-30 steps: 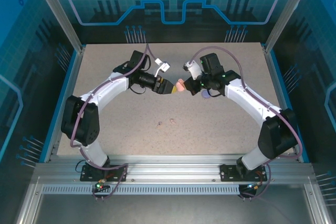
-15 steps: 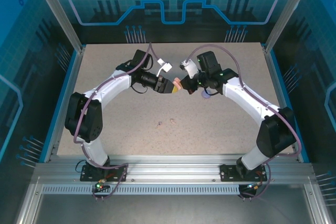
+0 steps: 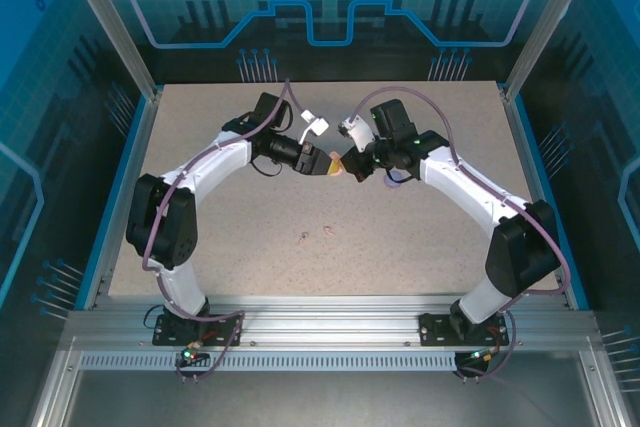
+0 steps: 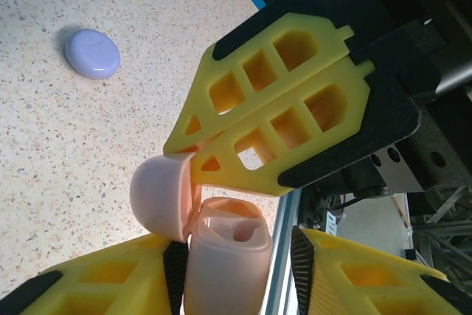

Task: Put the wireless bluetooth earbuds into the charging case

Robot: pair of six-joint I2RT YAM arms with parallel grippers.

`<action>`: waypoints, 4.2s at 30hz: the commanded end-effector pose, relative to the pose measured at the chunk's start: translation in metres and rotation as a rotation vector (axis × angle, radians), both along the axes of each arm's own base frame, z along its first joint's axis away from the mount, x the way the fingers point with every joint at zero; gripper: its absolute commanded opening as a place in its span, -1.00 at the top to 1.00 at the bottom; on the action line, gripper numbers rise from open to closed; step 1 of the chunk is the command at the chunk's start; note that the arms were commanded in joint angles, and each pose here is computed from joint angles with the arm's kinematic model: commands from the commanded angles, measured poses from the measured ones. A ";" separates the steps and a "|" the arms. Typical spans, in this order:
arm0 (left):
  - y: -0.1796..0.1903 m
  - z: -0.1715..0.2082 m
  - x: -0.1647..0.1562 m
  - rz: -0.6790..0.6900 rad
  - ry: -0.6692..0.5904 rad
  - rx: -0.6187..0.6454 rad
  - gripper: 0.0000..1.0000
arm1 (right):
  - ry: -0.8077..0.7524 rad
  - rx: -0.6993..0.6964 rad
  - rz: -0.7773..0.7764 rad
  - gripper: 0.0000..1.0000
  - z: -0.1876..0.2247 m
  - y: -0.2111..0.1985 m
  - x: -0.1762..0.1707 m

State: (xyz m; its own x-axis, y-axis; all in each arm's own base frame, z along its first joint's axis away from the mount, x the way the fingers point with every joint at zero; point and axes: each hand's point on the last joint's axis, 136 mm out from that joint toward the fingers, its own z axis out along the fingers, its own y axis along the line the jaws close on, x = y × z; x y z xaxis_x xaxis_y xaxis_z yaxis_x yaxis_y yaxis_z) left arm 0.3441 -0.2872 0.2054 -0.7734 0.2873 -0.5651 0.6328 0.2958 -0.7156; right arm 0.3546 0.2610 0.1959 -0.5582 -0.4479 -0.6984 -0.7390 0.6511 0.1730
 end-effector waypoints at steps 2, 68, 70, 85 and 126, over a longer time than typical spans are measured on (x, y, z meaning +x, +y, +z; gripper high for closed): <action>-0.005 0.007 -0.005 -0.040 -0.008 -0.030 0.24 | -0.026 -0.001 0.023 1.00 0.012 0.006 -0.001; 0.131 0.129 -0.017 0.869 -0.691 -0.226 1.00 | 0.587 -0.061 -0.863 -0.11 -0.091 0.029 -0.103; 0.136 0.132 -0.020 0.892 -0.705 -0.222 1.00 | 0.609 -0.078 -0.918 -0.09 -0.101 0.039 -0.105; 0.153 0.150 -0.024 0.975 -0.760 -0.220 1.00 | 0.724 -0.185 -1.095 0.10 -0.151 0.086 -0.113; 0.155 0.152 -0.031 0.976 -0.786 -0.227 1.00 | 0.734 -0.300 -1.137 0.34 -0.182 0.092 -0.100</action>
